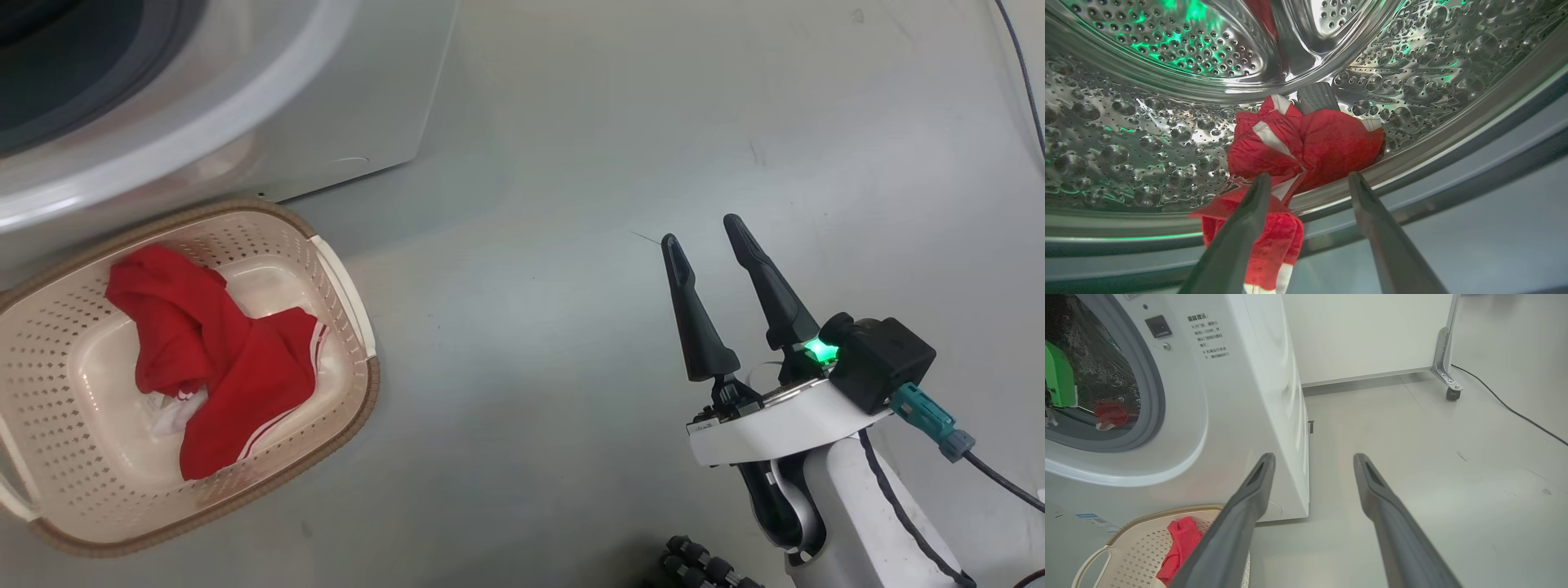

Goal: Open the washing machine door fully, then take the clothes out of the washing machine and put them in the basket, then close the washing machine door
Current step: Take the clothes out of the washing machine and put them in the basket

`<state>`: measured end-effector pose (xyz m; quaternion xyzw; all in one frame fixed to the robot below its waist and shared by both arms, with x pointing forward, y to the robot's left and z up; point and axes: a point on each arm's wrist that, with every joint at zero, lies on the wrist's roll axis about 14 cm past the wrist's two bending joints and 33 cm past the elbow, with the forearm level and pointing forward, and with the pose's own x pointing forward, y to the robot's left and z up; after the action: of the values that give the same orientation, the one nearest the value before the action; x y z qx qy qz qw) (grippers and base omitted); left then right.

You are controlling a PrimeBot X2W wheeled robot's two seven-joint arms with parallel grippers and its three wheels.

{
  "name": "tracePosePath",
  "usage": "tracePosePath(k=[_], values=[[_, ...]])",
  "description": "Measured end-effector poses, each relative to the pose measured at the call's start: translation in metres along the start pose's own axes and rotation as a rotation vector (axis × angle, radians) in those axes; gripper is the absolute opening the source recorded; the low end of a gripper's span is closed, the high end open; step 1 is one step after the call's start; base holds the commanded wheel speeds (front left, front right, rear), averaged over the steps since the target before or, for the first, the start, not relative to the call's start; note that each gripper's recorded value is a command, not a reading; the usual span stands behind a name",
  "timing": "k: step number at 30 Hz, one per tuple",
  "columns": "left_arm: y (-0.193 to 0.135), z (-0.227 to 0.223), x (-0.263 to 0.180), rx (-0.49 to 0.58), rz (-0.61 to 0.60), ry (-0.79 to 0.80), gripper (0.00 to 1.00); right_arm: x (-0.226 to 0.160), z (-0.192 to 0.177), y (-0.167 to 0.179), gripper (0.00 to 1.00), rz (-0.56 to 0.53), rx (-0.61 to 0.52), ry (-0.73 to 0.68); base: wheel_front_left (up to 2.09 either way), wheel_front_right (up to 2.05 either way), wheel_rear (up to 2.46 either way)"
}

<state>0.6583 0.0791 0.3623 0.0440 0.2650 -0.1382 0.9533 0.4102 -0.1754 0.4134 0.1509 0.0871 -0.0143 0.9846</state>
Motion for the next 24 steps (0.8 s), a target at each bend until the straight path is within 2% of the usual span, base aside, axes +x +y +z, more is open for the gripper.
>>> tracePosePath(k=[7, 18, 24], values=[[0.000, 0.013, 0.016, 0.034, 0.007, 0.004, 1.00, -0.005, 0.000, -0.015, 1.00, -0.054, -0.002, 0.006, 0.00, 0.00, 0.00], [0.022, -0.025, 0.027, 0.153, 0.092, 0.166, 1.00, -0.001, -0.004, -0.019, 1.00, -0.072, 0.002, 0.016, 0.00, 0.00, 0.00], [0.035, -0.023, 0.028, 0.155, 0.132, 0.197, 0.99, 0.001, -0.002, -0.020, 1.00, -0.071, 0.005, 0.011, 0.00, 0.00, 0.00]])
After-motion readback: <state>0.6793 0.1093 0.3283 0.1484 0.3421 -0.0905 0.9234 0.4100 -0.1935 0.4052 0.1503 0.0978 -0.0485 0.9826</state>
